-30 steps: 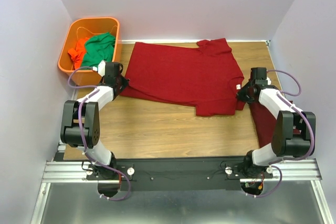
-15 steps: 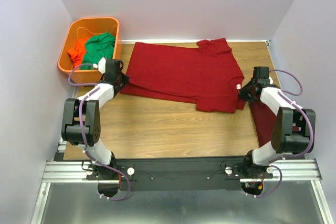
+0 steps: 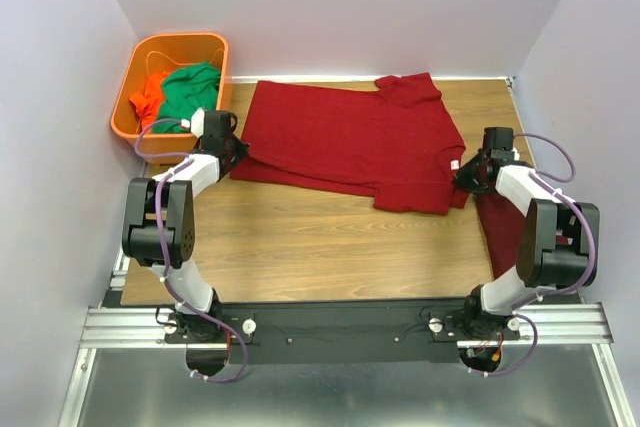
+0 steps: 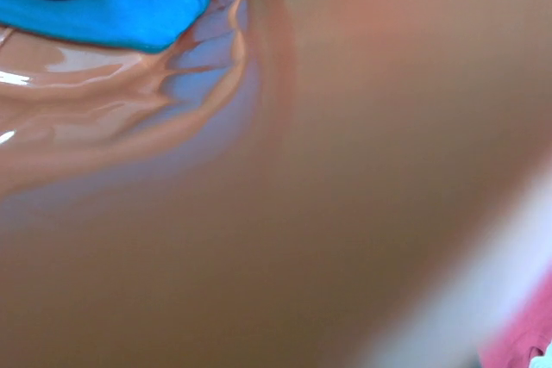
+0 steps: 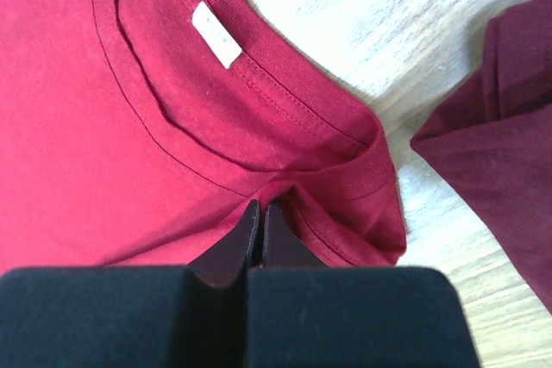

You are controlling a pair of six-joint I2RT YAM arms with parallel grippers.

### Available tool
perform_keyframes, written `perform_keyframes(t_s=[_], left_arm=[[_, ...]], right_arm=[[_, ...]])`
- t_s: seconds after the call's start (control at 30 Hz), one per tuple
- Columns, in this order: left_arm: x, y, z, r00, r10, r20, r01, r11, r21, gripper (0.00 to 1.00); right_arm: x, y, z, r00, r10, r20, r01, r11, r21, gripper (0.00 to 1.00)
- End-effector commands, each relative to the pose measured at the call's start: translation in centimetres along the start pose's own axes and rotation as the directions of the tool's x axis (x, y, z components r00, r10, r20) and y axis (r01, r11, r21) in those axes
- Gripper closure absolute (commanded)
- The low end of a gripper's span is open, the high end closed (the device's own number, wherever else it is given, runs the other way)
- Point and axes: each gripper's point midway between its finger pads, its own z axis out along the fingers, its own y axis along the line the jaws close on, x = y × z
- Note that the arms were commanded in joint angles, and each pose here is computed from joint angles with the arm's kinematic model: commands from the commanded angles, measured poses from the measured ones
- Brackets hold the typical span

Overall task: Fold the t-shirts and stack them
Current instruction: Fold the tshirt

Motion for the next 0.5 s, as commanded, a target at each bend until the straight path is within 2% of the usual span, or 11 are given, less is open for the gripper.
perform_keyframes(t_s=[0.0, 0.07, 0.17, 0.2, 0.23, 0.27, 0.3, 0.33, 0.4, 0.47], left_arm=[[-0.5, -1.9, 0.7, 1.0, 0.026, 0.0, -0.026, 0.998, 0.061, 1.0], [-0.6, -2.3, 0.9, 0.999, 0.034, -0.001, -0.034, 0.997, 0.074, 0.95], [-0.6, -3.1, 1.1, 0.998, 0.056, -0.003, -0.055, 0.992, 0.114, 0.8], [-0.6, -3.5, 1.0, 0.998, 0.061, -0.005, -0.06, 0.989, 0.133, 0.75], [-0.7, -3.9, 0.9, 0.998, 0.063, -0.003, -0.062, 0.987, 0.149, 0.72], [-0.7, -4.6, 0.3, 0.998, 0.067, -0.003, -0.065, 0.979, 0.195, 0.66], [-0.8, -4.9, 0.0, 0.998, 0.068, 0.002, -0.067, 0.974, 0.215, 0.64], [-0.9, -5.3, -0.3, 0.998, 0.069, 0.008, -0.069, 0.97, 0.234, 0.6], [-1.0, -6.1, -1.0, 0.997, 0.08, 0.017, -0.082, 0.958, 0.274, 0.58], [-1.0, -6.4, -1.4, 0.996, 0.089, 0.02, -0.091, 0.951, 0.295, 0.58]], right_arm=[[-1.3, 1.1, 0.3, 1.0, -0.003, 0.02, 0.004, 0.999, -0.032, 0.99], [-1.3, 1.0, 0.4, 1.0, -0.002, 0.016, 0.003, 0.999, -0.033, 0.99], [-1.2, 0.8, 0.5, 1.0, 0.0, 0.017, 0.001, 1.0, -0.026, 0.88], [-1.2, 0.7, 0.6, 1.0, 0.001, 0.017, 0.0, 1.0, -0.021, 0.71], [-1.3, 0.7, 0.5, 1.0, 0.002, 0.017, -0.002, 1.0, -0.023, 0.61], [-1.2, 1.0, 0.4, 1.0, -0.004, 0.012, 0.004, 0.999, -0.036, 0.41], [-1.1, 1.1, 0.4, 1.0, -0.007, 0.007, 0.008, 0.999, -0.044, 0.32], [-1.2, 1.4, 0.0, 1.0, -0.009, 0.011, 0.01, 0.998, -0.058, 0.26], [-1.2, 2.0, -0.6, 1.0, -0.018, 0.009, 0.019, 0.996, -0.088, 0.17], [-1.3, 2.4, -1.3, 0.999, -0.029, 0.017, 0.031, 0.993, -0.114, 0.16]])
